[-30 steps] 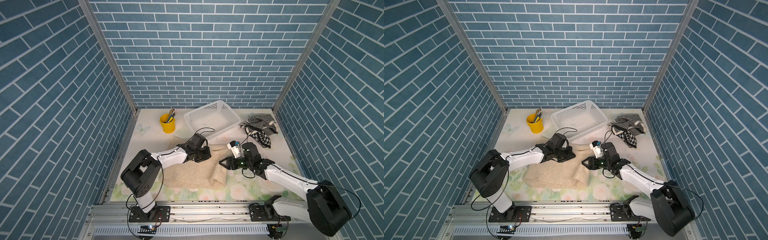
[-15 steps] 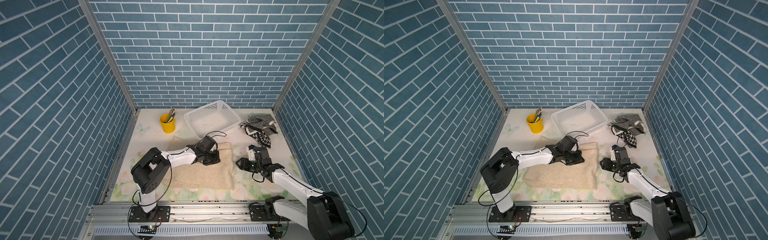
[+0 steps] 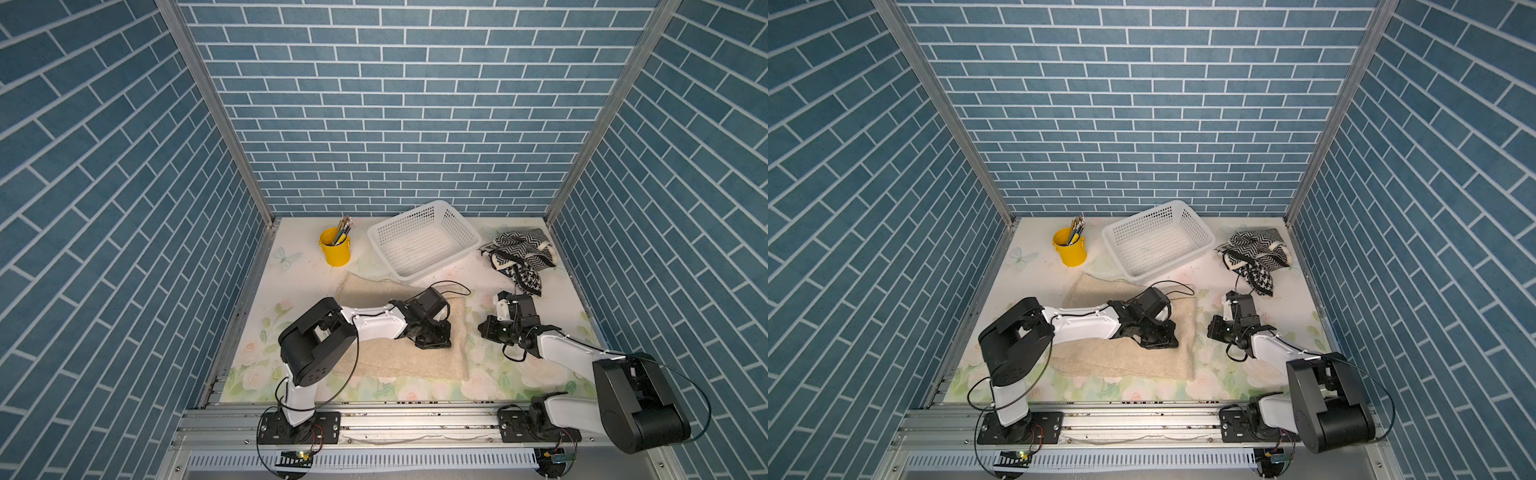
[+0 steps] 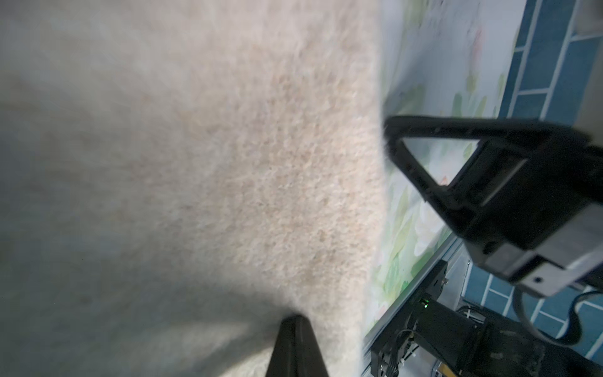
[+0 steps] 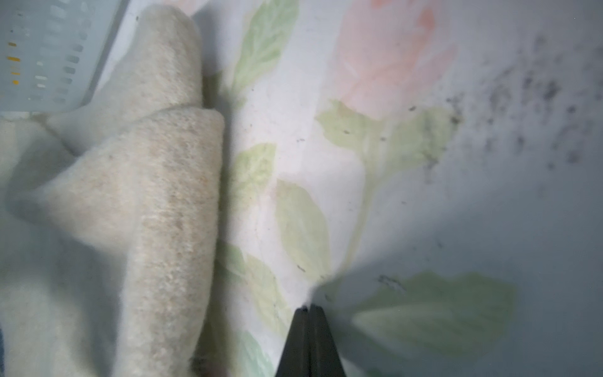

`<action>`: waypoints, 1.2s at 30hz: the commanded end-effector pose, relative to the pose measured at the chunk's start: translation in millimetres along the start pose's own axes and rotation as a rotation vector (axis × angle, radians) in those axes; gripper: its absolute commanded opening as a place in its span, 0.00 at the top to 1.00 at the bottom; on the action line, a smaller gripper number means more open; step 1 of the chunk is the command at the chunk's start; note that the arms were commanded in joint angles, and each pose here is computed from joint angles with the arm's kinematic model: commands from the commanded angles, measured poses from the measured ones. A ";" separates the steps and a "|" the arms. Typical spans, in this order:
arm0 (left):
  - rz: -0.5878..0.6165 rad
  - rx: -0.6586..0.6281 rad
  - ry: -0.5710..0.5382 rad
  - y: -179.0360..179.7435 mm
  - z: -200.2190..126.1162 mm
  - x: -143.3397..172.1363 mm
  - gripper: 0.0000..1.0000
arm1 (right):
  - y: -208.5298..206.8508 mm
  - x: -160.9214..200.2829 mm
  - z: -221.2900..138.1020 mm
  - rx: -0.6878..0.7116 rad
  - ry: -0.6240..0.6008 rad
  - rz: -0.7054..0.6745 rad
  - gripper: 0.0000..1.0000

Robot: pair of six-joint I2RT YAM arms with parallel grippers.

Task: Roll up the scarf and place it into the basket
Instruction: Roll the scarf at the center of the board.

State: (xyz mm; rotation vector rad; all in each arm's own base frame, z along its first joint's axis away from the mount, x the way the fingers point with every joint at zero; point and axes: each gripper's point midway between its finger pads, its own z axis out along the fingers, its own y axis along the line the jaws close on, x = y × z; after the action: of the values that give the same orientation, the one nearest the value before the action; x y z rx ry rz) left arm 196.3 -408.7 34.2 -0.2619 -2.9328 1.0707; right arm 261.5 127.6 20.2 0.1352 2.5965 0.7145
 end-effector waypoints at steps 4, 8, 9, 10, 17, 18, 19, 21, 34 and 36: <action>0.033 0.050 0.037 -19.2 7.0 2.3 1.00 | 14.8 4.9 8.3 -0.100 0.039 -0.039 1.00; 0.004 0.034 -0.052 -8.2 -22.7 -21.6 1.00 | 20.2 10.0 9.4 -0.133 0.054 -0.045 1.00; 0.002 0.039 -0.083 -8.0 -33.0 -28.3 1.00 | 22.1 12.6 9.6 -0.141 0.059 -0.050 1.00; 0.006 0.043 -0.109 -9.3 -42.5 -34.5 1.00 | 24.1 14.9 9.9 -0.146 0.064 -0.058 1.00; 0.007 0.005 -0.125 1.8 -42.6 -51.5 1.00 | 37.0 18.3 11.2 -0.205 0.061 -0.064 1.00; -0.001 0.005 -0.113 5.5 -36.1 -50.8 1.00 | 39.4 16.3 9.5 -0.210 0.050 -0.067 1.00; -0.005 0.006 -0.103 8.4 -30.1 -50.4 1.00 | 41.0 14.3 7.6 -0.211 0.040 -0.070 1.00; -0.027 0.004 -0.081 16.9 -17.1 -48.2 1.00 | 47.3 6.3 0.9 -0.225 0.005 -0.086 1.00; -0.113 -0.054 -0.155 56.8 -28.4 -54.8 1.00 | 83.0 12.8 9.9 -0.359 0.042 -0.156 1.00; -0.108 -0.056 -0.154 56.9 -30.5 -55.3 1.00 | 84.0 9.1 7.6 -0.354 0.023 -0.154 1.00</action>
State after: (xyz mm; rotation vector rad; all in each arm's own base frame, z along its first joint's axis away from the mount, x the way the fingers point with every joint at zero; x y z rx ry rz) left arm 256.2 -369.3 27.5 -0.0642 -3.0280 1.0990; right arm 248.5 197.7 40.6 -0.1686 2.4733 1.0696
